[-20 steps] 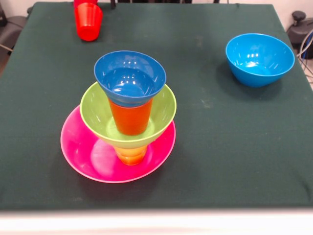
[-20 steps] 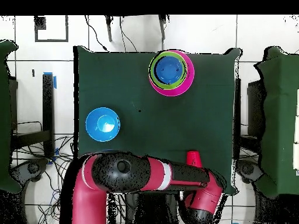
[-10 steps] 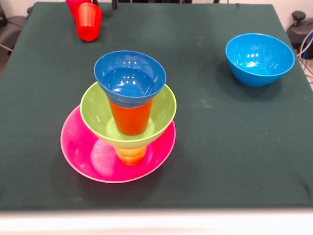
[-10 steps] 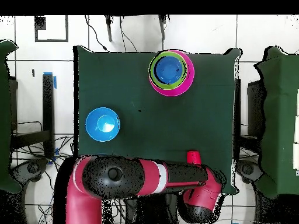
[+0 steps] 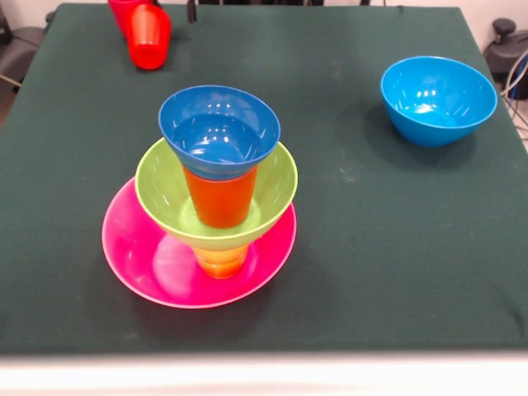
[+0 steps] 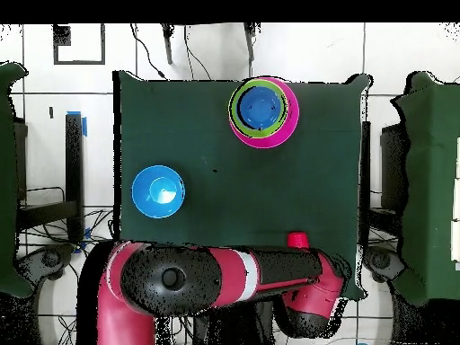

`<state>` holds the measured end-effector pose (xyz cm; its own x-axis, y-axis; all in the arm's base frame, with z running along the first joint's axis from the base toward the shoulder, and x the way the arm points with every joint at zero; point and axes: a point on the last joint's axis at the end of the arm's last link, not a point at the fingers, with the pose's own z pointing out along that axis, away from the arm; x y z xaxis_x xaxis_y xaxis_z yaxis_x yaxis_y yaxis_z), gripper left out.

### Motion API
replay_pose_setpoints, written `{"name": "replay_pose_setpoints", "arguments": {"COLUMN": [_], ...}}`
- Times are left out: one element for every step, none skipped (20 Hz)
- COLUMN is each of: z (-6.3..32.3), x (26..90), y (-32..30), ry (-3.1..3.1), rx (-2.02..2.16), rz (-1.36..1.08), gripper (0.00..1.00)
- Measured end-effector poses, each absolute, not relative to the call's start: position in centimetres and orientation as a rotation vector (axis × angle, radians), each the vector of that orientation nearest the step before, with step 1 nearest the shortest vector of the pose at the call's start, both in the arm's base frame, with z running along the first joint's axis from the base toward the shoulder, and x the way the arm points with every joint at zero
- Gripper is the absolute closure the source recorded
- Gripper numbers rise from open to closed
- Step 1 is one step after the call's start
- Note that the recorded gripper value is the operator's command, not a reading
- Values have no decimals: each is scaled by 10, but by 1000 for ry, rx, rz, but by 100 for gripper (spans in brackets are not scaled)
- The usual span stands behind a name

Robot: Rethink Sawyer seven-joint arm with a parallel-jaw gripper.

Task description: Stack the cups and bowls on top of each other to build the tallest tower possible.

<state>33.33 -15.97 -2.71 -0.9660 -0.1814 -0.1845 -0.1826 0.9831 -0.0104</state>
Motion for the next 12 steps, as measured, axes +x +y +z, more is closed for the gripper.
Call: {"name": "replay_pose_setpoints", "arguments": {"z": [-27, -26, -26, -25, -25, -25, -25, -25, -24, -23, -23, -22], "x": [335, 338, 341, 345, 346, 347, 348, 350, 351, 352, 353, 356], "y": [-160, -160, -161, -161, -161, -162, -162, -162, -162, -162, -162, -162], "ry": [2939, 2934, 2925, 2917, 2915, 2913, 2912, 2906, 2903, 2900, 2898, 2892], "rx": [-274, -277, -281, -285, -286, -287, -288, -290, -291, -291, -292, -292], "rz": [11, 10, 11, 11, 11, 11, 11, 12, 12, 12, 11, 11], "gripper": [0, 0, 0, 0, 0, 0, 0, 0, 0, 0, 0, 0]}}
